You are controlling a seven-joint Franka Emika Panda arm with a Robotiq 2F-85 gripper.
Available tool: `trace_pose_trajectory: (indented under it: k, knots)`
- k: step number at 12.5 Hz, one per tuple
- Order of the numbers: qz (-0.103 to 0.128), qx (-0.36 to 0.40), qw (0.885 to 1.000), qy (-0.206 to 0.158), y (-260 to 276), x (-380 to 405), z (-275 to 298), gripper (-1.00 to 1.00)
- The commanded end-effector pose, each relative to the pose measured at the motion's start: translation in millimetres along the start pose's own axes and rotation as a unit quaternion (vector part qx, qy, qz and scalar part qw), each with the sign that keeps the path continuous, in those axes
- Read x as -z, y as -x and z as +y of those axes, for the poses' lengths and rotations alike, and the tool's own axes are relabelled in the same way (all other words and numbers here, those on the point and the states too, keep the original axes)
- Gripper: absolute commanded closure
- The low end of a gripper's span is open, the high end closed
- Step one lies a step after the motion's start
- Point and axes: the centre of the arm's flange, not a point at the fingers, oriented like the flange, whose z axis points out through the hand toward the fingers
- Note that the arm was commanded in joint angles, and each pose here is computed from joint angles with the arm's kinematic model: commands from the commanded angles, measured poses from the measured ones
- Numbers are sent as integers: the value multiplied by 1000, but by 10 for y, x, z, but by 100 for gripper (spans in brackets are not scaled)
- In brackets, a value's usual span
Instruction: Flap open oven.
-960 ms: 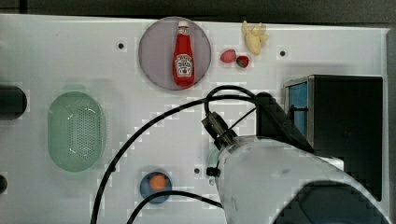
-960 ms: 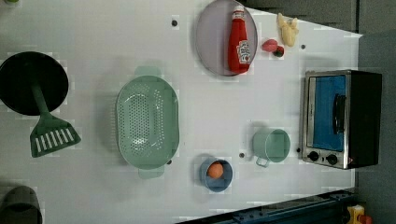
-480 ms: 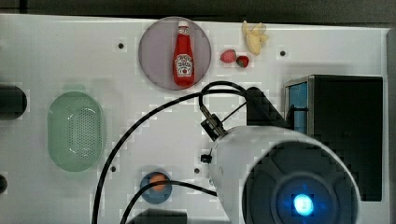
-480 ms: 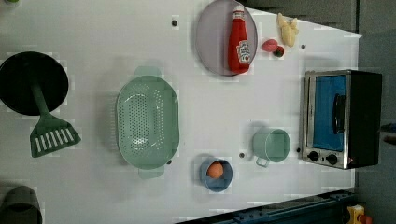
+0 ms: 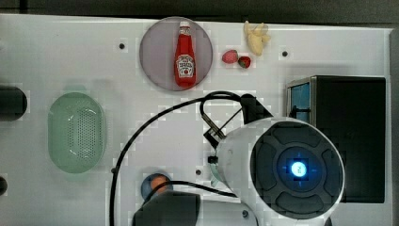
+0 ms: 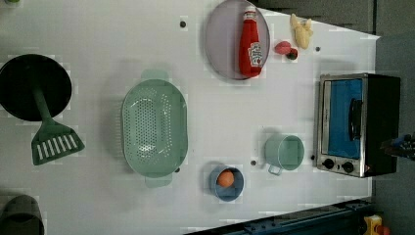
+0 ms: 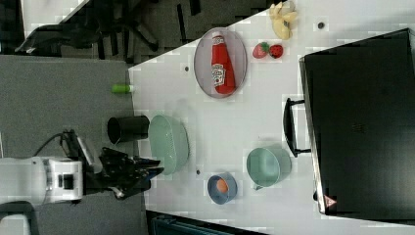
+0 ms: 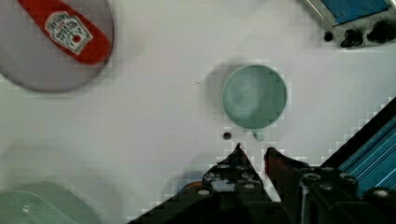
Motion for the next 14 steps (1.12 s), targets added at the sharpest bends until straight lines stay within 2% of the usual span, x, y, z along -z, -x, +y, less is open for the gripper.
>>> trace_pose_trajectory:
  k: [1, 4, 7, 9, 14]
  knots:
    - [6, 127, 992, 17, -290, -176, 438, 65]
    - [52, 243, 966, 72, -568, -343, 717, 65]
    - [80, 314, 944, 63, -828, -580, 943, 65]
    - [99, 319, 941, 55, -1031, -782, 1098, 65]
    - [105, 341, 931, 69, -1470, -1387, 1186, 65]
